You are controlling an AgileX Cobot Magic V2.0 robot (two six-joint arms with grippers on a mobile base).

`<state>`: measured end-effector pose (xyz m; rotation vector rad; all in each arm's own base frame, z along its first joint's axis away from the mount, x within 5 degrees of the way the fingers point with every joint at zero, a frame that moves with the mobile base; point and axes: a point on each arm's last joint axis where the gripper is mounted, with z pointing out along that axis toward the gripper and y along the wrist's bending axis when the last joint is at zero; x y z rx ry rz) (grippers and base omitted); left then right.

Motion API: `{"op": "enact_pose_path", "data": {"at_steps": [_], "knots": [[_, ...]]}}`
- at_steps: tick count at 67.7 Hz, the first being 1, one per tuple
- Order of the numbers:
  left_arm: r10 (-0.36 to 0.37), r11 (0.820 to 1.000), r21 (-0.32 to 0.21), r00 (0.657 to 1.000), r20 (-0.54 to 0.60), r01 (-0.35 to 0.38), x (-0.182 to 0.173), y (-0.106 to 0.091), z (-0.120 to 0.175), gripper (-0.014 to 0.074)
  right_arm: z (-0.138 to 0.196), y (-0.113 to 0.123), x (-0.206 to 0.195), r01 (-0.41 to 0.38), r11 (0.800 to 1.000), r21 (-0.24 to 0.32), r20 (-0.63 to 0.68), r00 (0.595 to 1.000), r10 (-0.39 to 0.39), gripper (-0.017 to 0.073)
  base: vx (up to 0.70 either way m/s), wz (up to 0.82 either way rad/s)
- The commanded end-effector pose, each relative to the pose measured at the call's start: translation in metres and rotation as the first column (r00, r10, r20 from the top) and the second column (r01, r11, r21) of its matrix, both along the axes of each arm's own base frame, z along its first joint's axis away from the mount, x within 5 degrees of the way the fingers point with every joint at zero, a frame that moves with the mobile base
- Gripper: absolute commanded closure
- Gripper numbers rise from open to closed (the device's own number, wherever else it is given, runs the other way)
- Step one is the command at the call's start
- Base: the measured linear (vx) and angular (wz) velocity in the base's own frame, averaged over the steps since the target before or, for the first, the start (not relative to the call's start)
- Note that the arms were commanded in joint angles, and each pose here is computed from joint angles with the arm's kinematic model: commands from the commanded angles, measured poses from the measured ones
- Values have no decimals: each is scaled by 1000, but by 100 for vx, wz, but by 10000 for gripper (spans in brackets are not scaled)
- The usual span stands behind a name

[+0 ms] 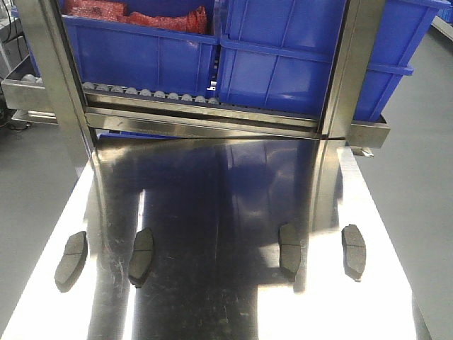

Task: Move and align brake pads A on conveyor

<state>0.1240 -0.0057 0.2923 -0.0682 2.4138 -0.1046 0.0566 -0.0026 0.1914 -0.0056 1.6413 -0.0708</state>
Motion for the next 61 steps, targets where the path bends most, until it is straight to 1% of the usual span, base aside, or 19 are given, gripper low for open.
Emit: {"op": "enact_pose_path", "data": {"at_steps": [1, 8, 12, 15, 24, 30, 38, 45, 55, 61], "knots": [[1, 1000, -9, 997, 77, -1, 4, -1, 13, 108, 4, 0, 0, 6, 1000, -11, 75, 997, -5, 571, 0, 0], [10, 1000, -18, 996, 86, -9, 5, -1, 9, 108, 4, 0, 0, 6, 1000, -11, 75, 997, -5, 571, 0, 0], [30, 999, -39, 996, 81, -27, 5, -1, 7, 108, 4, 0, 0, 6, 1000, -11, 75, 997, -5, 571, 0, 0], [36, 999, -43, 996, 83, -32, 5, -1, 8, 108, 4, 0, 0, 6, 1000, -11, 75, 997, -5, 571, 0, 0], [-4, 1000, -5, 999, 44, 4, 18, -1, 9, 108, 4, 0, 0, 6, 1000, -11, 75, 997, -5, 571, 0, 0], [-23, 1000, -7, 1000, 5, 23, 36, -2, 12, 108, 4, 0, 0, 6, 1000, -11, 75, 997, -5, 571, 0, 0], [-66, 997, -45, 996, -63, 64, 65, -7, 8, 108, 4, 0, 0, 6, 1000, -11, 75, 997, -5, 571, 0, 0], [-119, 991, -74, 984, -135, 110, 92, -12, -2, 108, 4, 0, 0, 6, 1000, -11, 75, 997, -5, 571, 0, 0], [-124, 990, -90, 966, -229, 106, 126, -13, -21, 108, 4, 0, 0, 6, 1000, -11, 75, 997, -5, 571, 0, 0], [-144, 988, -88, 952, -271, 125, 142, -18, -31, 108, 4, 0, 0, 6, 1000, -11, 75, 997, -5, 571, 0, 0]]}}
